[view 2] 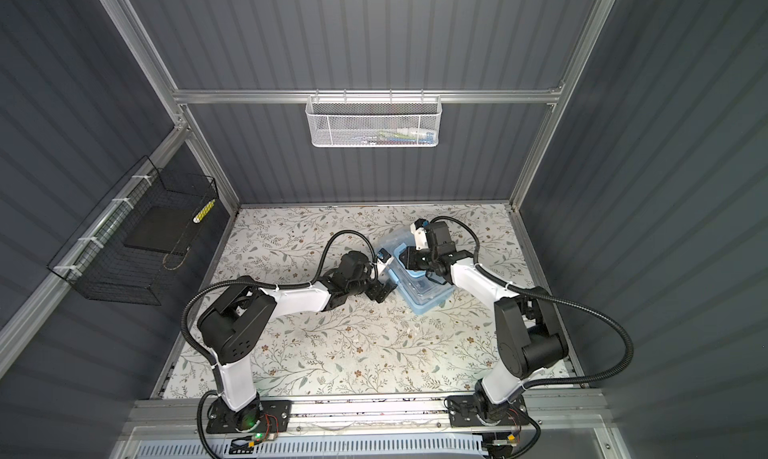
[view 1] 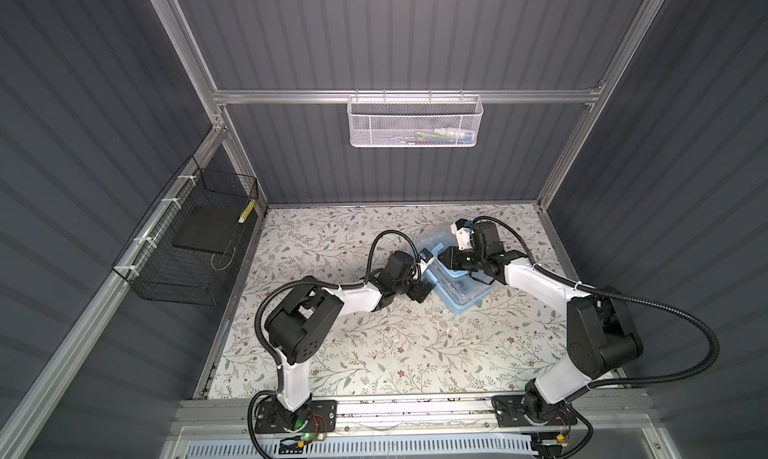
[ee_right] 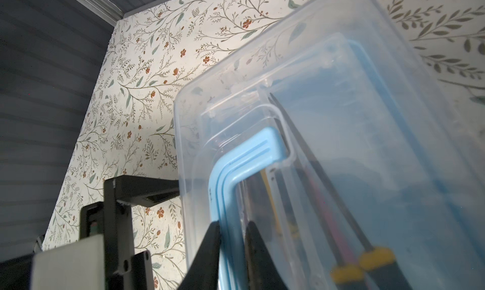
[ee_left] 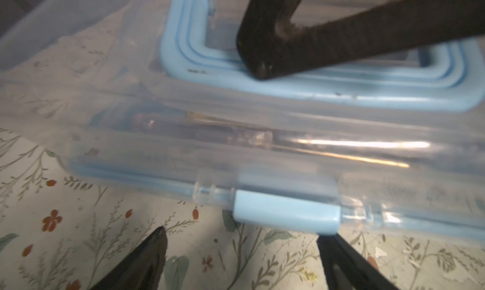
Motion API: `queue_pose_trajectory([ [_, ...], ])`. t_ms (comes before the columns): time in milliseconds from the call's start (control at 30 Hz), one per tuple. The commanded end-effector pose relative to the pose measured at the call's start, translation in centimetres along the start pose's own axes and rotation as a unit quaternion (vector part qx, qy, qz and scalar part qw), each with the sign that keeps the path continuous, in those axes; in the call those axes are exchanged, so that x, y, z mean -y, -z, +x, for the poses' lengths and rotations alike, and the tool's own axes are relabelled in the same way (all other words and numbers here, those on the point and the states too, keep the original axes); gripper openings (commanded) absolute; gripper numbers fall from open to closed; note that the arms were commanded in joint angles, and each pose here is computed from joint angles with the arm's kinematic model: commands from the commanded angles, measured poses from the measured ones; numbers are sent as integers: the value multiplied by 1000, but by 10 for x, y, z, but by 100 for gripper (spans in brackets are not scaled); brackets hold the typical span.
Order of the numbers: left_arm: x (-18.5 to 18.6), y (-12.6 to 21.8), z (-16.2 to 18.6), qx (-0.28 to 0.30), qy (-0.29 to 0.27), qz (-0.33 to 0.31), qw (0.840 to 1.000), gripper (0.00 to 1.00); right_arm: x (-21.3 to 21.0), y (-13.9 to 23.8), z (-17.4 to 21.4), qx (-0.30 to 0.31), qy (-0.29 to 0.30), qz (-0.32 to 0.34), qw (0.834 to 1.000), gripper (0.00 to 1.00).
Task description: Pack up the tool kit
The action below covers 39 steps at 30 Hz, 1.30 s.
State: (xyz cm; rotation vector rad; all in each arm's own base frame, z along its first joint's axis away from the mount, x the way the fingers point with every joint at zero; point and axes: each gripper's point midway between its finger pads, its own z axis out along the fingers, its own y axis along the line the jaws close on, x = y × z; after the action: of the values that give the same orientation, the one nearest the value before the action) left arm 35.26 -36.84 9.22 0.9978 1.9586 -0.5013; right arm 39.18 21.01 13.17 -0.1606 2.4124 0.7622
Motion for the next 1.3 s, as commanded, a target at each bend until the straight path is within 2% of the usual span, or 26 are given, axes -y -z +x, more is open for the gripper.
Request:
queue_pose_trajectory([
  [0,-9,25,-37,51,-4,-23,998,98,22,-1,104,-185,-64,50,979,26],
  [33,-9,29,-35,47,-4,-25,999,99,22,0,100,-179,-64,53,980,31],
  [100,-10,36,-32,38,-6,-31,999,100,21,3,93,-169,-63,58,982,35],
  [200,-17,50,-26,28,-6,-55,998,100,13,7,78,-153,-59,50,985,49],
  [267,-26,61,-23,25,-1,-85,996,100,5,13,64,-136,-50,43,988,60],
  [333,-40,75,-22,24,12,-131,991,100,-4,23,47,-110,-38,35,993,66],
  [367,-46,81,-22,25,17,-150,988,100,-2,28,36,-89,-30,50,994,71],
  [400,-51,89,-23,29,21,-165,986,100,-6,35,27,-73,-21,50,996,78],
  [433,-56,97,-24,33,26,-183,982,100,-10,42,18,-57,-14,50,997,90],
  [467,-63,104,-24,35,35,-204,978,100,-13,48,9,-42,-8,51,998,99],
  [600,-86,132,-18,39,63,-279,957,100,-21,82,-19,24,16,65,997,99],
  [767,-112,161,4,24,98,-359,928,100,-9,126,-39,107,36,110,988,99],
  [900,-141,191,34,24,154,-417,895,100,25,161,-42,173,54,188,965,99],
  [967,-157,208,50,27,182,-446,876,100,48,184,-42,222,65,236,944,99],
  [1067,-177,234,73,28,189,-495,848,100,88,206,-38,297,77,303,902,99],
  [1167,-193,246,94,25,198,-515,834,100,120,214,-25,361,81,335,867,99],
  [1267,-206,249,111,15,208,-526,824,100,144,212,-9,394,72,346,849,99],
])
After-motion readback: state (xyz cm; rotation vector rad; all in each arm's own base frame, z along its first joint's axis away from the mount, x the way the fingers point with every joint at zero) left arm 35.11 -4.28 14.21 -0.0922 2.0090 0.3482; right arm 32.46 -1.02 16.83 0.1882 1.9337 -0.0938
